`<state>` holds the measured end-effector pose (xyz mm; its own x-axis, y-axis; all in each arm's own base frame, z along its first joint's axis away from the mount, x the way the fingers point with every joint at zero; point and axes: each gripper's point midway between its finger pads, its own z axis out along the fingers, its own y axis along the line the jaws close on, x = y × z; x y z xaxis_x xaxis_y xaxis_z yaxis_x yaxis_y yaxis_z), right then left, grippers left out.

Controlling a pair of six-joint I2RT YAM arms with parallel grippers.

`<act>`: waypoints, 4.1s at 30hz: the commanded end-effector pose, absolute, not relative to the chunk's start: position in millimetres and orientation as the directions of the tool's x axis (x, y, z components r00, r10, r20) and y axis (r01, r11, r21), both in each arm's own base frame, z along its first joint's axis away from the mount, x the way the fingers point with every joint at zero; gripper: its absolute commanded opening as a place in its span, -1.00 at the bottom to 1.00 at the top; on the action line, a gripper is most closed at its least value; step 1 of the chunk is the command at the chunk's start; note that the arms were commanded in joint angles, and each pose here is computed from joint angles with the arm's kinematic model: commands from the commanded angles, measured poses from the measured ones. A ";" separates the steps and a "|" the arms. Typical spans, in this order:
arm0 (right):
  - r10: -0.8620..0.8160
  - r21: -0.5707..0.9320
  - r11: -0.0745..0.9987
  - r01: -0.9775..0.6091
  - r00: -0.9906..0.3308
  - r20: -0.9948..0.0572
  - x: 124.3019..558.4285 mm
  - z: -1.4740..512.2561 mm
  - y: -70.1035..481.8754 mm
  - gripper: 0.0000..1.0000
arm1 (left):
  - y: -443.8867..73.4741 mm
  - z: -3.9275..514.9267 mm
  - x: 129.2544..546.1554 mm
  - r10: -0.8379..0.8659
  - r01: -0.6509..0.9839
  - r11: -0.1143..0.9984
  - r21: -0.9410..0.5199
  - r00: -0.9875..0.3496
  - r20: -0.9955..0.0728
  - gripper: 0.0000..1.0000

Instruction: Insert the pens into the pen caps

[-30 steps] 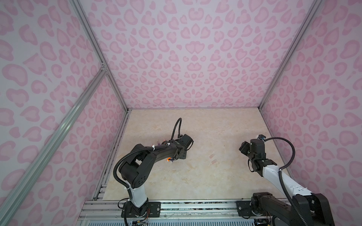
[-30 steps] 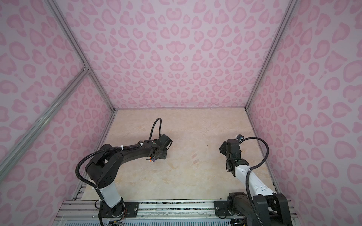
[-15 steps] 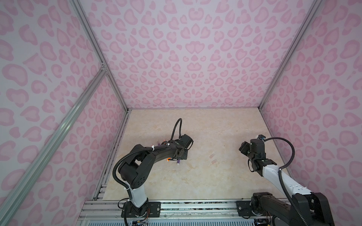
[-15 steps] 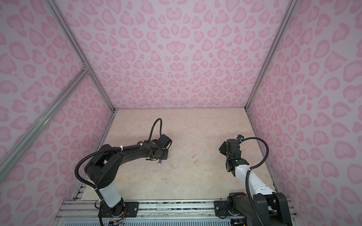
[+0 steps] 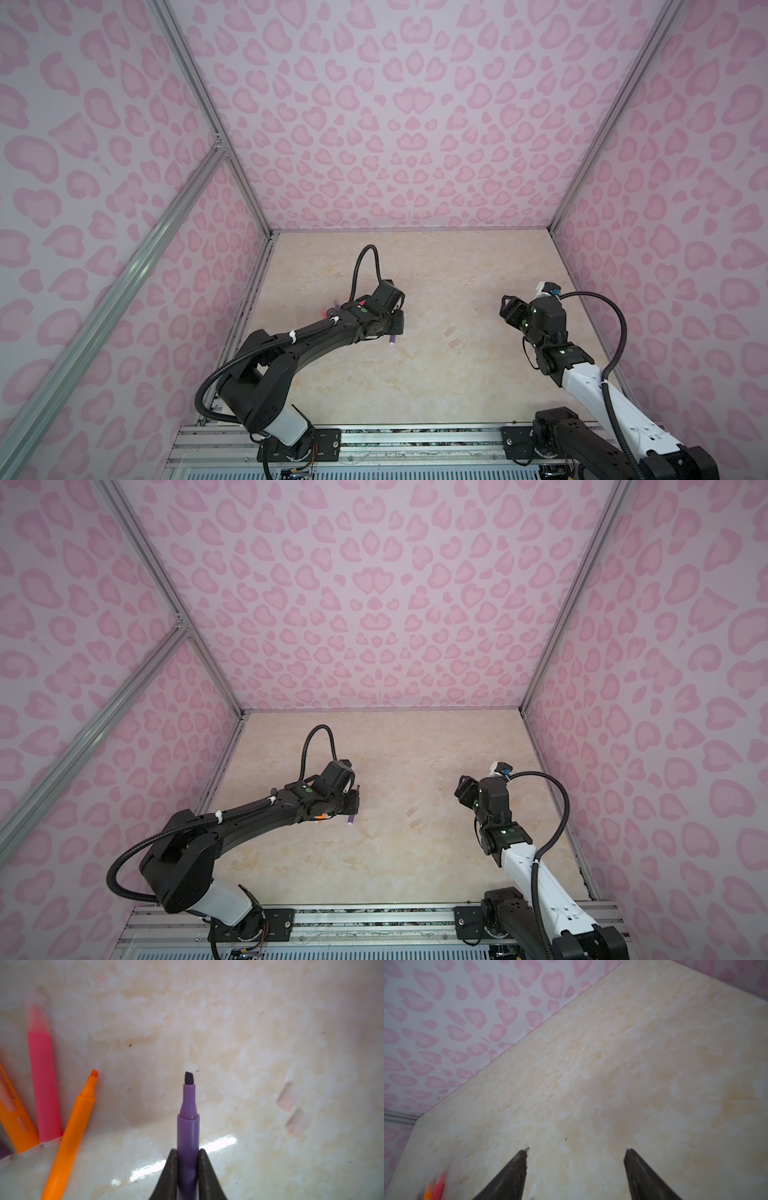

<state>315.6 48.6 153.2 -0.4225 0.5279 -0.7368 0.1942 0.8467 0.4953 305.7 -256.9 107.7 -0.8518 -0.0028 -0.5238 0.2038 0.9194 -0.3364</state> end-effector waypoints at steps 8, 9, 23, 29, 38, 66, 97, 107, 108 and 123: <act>0.510 0.614 0.786 -0.077 -0.481 -0.713 310.6 191.5 159.9 0.39 | -321.7 173.1 292.9 -0.027 0.561 0.617 -0.552 -0.686 -0.727 -0.93; 0.507 0.621 0.779 -0.093 -0.490 -0.709 309.9 192.0 168.5 0.37 | -324.0 176.2 287.4 -0.011 0.585 0.607 -0.539 -0.671 -0.741 -0.93; 0.472 0.654 0.724 -0.219 -0.534 -0.701 288.9 207.3 245.8 0.25 | -349.2 180.1 264.7 0.072 0.659 0.598 -0.456 -0.611 -0.789 -0.93; 0.490 0.662 0.720 -0.207 -0.525 -0.696 286.9 205.7 242.8 0.24 | -347.4 183.6 262.7 0.069 0.663 0.600 -0.448 -0.601 -0.796 -0.93; 0.472 0.661 0.720 -0.212 -0.549 -0.690 287.9 201.6 258.4 0.12 | -349.2 191.8 255.2 0.074 0.690 0.581 -0.432 -0.573 -0.816 -0.93; 0.477 0.695 0.691 -0.197 -0.598 -0.644 287.7 185.6 286.9 -0.86 | -343.0 200.6 250.6 0.051 0.696 0.584 -0.417 -0.544 -0.838 -0.94; 0.456 0.678 0.706 -0.205 -0.601 -0.657 285.6 185.4 296.5 -0.74 | -341.6 194.1 257.0 0.050 0.666 0.620 -0.415 -0.562 -0.826 -0.94; 0.452 0.619 0.774 -0.135 -0.568 -0.688 283.4 184.2 267.9 -0.02 | -291.9 205.4 270.5 -0.088 0.547 0.754 -0.362 -0.462 -0.882 -0.93; 0.451 0.610 0.783 -0.122 -0.564 -0.692 282.7 183.7 262.6 0.03 | -285.4 208.9 271.0 -0.105 0.537 0.766 -0.354 -0.439 -0.892 -0.93; 0.441 0.426 0.893 0.144 -0.462 -0.769 244.2 118.0 134.9 0.18 | -251.0 199.1 287.2 -0.010 0.425 0.892 -0.154 -0.322 -0.947 -0.93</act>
